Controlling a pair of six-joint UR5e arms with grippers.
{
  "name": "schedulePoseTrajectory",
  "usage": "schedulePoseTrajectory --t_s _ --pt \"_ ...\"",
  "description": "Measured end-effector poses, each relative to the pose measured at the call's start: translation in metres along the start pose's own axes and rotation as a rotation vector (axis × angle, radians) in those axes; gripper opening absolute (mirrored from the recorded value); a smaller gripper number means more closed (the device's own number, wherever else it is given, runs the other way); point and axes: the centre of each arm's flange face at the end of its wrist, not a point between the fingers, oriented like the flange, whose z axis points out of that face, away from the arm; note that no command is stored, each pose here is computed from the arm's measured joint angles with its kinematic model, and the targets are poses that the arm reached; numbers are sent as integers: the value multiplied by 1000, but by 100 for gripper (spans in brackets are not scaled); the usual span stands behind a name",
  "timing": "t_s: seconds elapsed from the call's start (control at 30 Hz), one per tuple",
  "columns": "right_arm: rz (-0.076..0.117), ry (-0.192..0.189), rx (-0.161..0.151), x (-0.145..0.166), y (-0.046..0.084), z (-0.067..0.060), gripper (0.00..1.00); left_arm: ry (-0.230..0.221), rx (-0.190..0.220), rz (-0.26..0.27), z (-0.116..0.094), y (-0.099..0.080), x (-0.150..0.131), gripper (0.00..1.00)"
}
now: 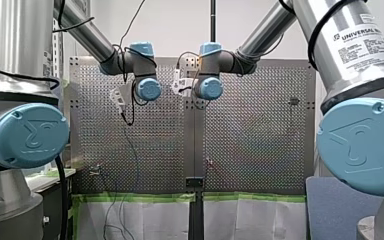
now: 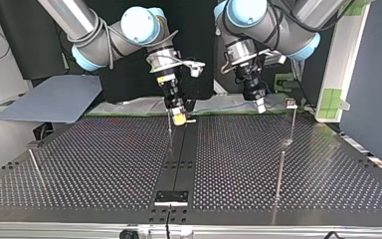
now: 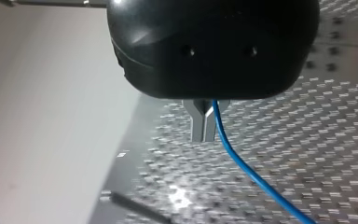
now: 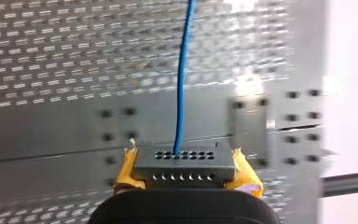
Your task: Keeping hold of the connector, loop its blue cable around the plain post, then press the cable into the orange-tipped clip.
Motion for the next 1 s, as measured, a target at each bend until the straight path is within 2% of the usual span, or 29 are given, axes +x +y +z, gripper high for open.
schedulePoseTrajectory --t_s 0.23,0.47,0.6,0.7,0.8,1.0 --pt "2 65 51 68 -8 5 0 -56 -15 -51 19 -12 -50 0" --pt "13 131 82 137 -8 5 0 -122 -20 -111 41 -19 -110 0" --pt "13 162 87 172 -4 4 0 -158 -10 -148 53 -20 -142 0" --pt "11 159 89 183 0 8 0 -186 0 -168 61 -19 -167 0" --pt "7 141 87 182 2 15 0 -211 10 -181 70 -18 -191 0" --pt "0 85 92 168 2 33 0 -213 16 -173 97 -15 -206 0"
